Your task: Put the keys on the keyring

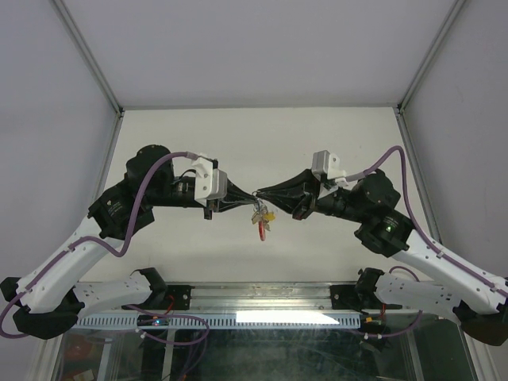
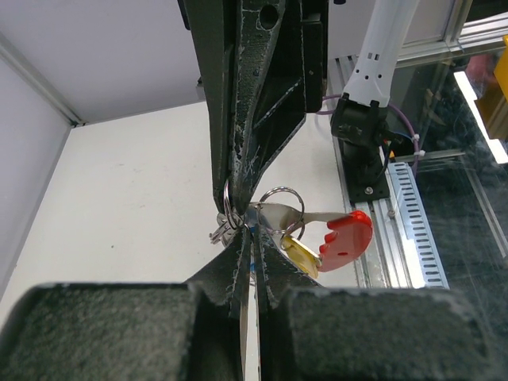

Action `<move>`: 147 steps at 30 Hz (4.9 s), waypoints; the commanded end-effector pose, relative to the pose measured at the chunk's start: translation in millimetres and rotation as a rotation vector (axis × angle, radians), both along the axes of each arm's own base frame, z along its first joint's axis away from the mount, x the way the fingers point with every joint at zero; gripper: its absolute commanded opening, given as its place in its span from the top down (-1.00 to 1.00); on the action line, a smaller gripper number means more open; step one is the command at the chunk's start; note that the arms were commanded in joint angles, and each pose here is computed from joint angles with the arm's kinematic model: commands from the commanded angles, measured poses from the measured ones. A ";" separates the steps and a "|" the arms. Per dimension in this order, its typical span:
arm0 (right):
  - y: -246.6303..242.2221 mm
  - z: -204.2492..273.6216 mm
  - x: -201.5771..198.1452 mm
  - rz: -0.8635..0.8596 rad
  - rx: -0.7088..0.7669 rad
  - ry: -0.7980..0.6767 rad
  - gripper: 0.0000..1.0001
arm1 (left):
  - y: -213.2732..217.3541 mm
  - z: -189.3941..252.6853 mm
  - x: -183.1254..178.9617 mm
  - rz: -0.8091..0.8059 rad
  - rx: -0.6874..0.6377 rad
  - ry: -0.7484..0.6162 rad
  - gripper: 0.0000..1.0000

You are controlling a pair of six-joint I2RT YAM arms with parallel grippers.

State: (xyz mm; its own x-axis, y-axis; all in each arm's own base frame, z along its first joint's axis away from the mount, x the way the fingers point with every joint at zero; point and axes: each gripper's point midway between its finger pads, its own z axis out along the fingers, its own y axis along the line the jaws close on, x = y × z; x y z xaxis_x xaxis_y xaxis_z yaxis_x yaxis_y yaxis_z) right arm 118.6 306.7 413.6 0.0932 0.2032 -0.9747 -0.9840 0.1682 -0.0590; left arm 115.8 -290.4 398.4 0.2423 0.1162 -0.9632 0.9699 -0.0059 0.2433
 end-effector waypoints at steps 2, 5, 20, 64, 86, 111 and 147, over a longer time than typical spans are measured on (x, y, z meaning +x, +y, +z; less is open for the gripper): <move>-13.0 28.7 8.9 -0.087 0.106 -0.048 1.00 | 2.7 22.4 -2.9 0.010 -0.074 -0.049 1.00; -14.6 27.5 12.3 -0.108 0.104 -0.044 1.00 | 3.4 22.2 -2.2 0.015 -0.074 -0.049 1.00; -16.4 24.0 17.0 -0.138 0.083 -0.040 1.00 | 1.8 20.3 -1.1 0.015 -0.072 -0.047 1.00; -10.7 33.2 12.8 -0.100 0.156 -0.053 1.00 | 9.9 37.2 -1.0 0.057 -0.124 -0.067 0.49; -12.0 46.0 -15.8 0.037 0.210 -0.121 1.00 | 5.3 40.9 -2.8 0.039 -0.165 -0.052 0.35; -8.9 42.6 -18.4 0.062 0.198 -0.114 1.00 | -3.8 36.8 -8.3 -0.026 -0.166 -0.030 0.92; -13.3 -10.0 -12.4 0.066 -0.369 -0.038 0.22 | -3.6 8.2 9.0 0.038 -0.007 -0.022 1.00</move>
